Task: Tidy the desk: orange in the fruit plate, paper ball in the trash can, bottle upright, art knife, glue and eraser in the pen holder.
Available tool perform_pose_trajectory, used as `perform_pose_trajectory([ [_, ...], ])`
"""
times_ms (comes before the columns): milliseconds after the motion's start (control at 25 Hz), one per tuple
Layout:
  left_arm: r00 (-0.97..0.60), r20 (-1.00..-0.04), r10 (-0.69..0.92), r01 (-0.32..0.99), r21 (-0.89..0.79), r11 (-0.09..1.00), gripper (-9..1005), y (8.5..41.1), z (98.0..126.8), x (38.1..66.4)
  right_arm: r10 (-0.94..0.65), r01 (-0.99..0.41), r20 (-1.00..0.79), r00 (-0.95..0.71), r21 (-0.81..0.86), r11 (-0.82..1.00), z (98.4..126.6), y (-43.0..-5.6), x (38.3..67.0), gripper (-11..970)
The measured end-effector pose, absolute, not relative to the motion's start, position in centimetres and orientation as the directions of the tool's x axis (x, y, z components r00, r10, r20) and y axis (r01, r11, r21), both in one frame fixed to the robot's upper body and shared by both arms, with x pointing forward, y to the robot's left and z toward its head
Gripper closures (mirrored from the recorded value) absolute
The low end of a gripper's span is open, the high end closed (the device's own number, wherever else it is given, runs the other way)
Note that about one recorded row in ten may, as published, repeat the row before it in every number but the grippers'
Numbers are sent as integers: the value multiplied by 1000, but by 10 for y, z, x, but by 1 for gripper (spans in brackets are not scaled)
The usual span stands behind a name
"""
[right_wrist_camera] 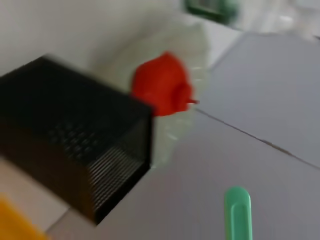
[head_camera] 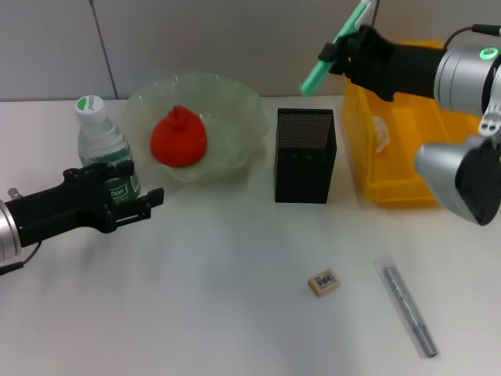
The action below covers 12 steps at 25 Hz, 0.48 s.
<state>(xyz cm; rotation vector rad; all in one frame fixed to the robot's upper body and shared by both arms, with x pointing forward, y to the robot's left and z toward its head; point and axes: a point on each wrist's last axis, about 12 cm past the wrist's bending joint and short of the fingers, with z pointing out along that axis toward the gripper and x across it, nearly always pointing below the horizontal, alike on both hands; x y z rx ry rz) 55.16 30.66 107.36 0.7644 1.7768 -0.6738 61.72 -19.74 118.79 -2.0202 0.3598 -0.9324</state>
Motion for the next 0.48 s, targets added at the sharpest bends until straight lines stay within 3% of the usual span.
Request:
perform_pose_trajectory([
  [160,-221,-958,181,760,-53,648,211,307,1076,555,-410,226,669,620,-653,-723,1173,-198,618,744],
  [480,-228,-963,142,767,-88,636,210,302,1073,550,-258,349,794,551,-500,-792,1164,-200,612,740],
])
